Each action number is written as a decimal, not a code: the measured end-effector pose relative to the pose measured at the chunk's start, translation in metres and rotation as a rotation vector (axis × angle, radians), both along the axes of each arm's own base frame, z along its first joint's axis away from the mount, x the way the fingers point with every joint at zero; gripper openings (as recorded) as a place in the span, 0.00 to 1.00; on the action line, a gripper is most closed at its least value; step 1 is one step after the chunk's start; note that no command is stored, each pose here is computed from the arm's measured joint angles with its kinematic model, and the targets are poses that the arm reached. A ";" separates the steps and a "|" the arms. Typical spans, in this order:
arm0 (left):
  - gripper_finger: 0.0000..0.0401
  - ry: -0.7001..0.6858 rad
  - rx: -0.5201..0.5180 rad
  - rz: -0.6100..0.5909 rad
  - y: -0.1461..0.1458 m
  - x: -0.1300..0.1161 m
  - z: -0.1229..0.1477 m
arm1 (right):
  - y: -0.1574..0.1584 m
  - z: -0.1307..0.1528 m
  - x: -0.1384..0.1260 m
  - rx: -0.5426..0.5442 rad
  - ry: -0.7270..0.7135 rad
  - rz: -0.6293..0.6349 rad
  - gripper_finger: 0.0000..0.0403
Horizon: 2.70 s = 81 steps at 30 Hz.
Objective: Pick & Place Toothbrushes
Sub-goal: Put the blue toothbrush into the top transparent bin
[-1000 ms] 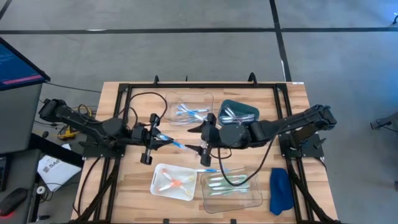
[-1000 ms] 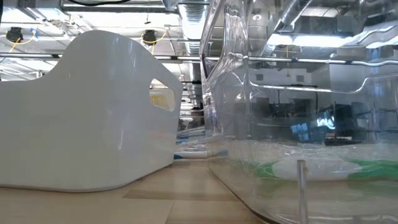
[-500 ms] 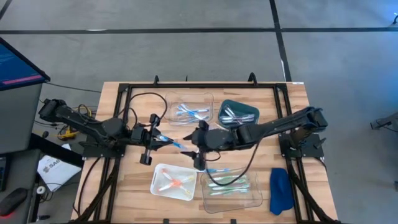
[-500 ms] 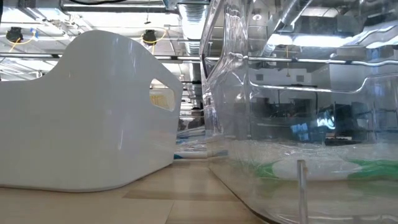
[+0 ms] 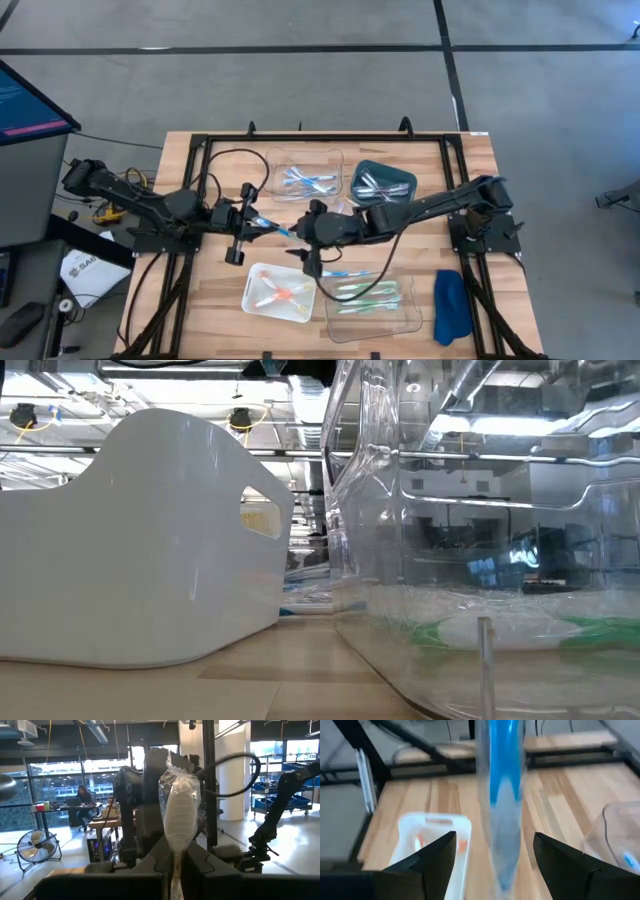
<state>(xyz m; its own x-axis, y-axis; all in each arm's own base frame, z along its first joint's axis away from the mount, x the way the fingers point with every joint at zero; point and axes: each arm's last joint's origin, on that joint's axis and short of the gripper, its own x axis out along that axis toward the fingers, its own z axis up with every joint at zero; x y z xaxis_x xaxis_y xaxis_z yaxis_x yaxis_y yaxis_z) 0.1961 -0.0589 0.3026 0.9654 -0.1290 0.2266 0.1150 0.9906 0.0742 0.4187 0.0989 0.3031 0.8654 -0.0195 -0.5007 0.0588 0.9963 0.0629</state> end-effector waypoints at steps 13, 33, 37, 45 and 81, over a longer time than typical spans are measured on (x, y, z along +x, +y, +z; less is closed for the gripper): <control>0.01 0.006 0.002 0.001 0.000 0.000 -0.001 | 0.000 0.001 -0.001 -0.018 0.041 0.001 0.30; 0.25 0.102 0.020 0.127 0.004 0.000 -0.009 | -0.005 -0.003 -0.006 -0.066 0.129 0.002 0.10; 0.37 0.127 -0.008 0.176 0.007 -0.006 -0.008 | -0.011 0.007 -0.009 -0.110 0.180 -0.042 0.10; 0.49 0.236 -0.118 0.310 0.020 -0.033 -0.009 | -0.051 0.028 -0.012 -0.215 0.276 -0.129 0.10; 0.40 0.315 -0.153 0.264 0.023 -0.047 -0.013 | -0.218 -0.114 0.022 -0.235 0.769 -0.176 0.10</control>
<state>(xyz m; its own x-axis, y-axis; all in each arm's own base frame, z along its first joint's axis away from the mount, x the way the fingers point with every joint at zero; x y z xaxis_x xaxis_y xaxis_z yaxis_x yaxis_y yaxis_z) 0.1490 -0.0357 0.2891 0.9858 0.1439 -0.0864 -0.1504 0.9859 -0.0737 0.4408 -0.1194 0.1894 0.2565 -0.3015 -0.9183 0.1572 0.9505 -0.2682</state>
